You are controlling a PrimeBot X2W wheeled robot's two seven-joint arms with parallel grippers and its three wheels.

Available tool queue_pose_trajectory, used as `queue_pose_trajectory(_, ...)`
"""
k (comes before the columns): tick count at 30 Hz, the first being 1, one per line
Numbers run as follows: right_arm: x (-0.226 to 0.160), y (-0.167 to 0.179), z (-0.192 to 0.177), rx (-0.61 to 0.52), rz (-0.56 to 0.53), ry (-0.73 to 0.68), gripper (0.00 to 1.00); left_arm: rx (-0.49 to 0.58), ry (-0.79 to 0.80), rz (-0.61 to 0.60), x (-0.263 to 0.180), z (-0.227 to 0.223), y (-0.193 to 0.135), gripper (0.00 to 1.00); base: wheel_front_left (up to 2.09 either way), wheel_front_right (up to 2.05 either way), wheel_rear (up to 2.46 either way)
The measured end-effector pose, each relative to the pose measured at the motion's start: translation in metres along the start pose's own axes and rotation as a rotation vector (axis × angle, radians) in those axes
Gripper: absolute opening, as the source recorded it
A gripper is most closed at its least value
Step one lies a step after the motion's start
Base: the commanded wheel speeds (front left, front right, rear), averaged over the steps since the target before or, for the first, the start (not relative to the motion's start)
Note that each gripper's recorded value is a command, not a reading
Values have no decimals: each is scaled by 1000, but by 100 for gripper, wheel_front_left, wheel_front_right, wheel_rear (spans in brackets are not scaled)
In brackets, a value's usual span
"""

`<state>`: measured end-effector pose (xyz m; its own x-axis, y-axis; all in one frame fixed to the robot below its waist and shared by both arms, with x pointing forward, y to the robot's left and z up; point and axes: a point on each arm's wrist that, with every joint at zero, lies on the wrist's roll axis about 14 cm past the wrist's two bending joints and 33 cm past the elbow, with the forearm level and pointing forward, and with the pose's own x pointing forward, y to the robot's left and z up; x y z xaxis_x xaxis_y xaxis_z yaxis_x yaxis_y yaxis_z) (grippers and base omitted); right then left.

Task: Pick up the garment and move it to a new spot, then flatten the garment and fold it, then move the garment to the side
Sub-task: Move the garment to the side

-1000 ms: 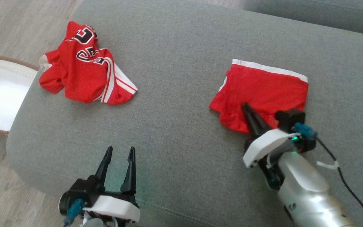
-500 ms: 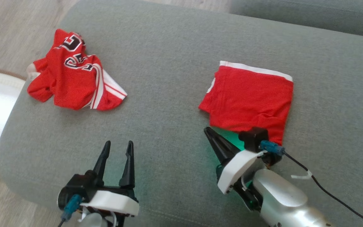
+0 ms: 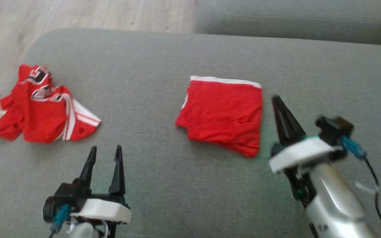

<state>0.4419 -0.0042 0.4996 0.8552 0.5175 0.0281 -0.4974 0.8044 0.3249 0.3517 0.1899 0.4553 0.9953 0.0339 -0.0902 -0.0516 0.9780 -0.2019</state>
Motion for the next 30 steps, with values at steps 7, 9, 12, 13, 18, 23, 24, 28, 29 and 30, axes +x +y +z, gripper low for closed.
queue_pose_trajectory(7, -64, -67, -18, -59, -253, 50, 100, 49, 27, -37, 0, -9, -7, 100, 0, 0, 0)
queue_pose_trajectory(9, -78, -80, -17, -85, -302, 55, 100, 52, 46, -41, -3, -15, -7, 100, 0, 0, 0)
queue_pose_trajectory(12, -99, -98, -16, -95, -377, 51, 100, 51, 57, -57, -6, -19, -12, 100, 0, 0, 0)
queue_pose_trajectory(13, -105, -101, -17, -99, -393, 54, 100, 53, 61, -63, -7, -21, -13, 100, 0, 0, 0)
queue_pose_trajectory(18, -131, -108, -29, -84, -448, 80, 100, 94, 87, -96, -13, -29, -21, 100, 0, 0, 0)
queue_pose_trajectory(23, -138, -104, -31, -86, -450, 80, 100, 98, 100, -105, -19, -35, -24, 100, 0, 0, 0)
queue_pose_trajectory(24, -138, -103, -31, -95, -447, 83, 100, 99, 98, -101, -19, -34, -23, 100, 0, 0, 0)
queue_pose_trajectory(28, -136, -102, -33, -118, -433, 97, 100, 100, 99, -98, -20, -35, -23, 100, 0, 0, 0)
queue_pose_trajectory(29, -135, -101, -34, -122, -430, 103, 100, 100, 101, -97, -21, -35, -22, 100, 0, 0, 0)
queue_pose_trajectory(30, -133, -101, -36, -124, -425, 110, 100, 100, 104, -96, -21, -36, -22, 100, 0, 0, 0)
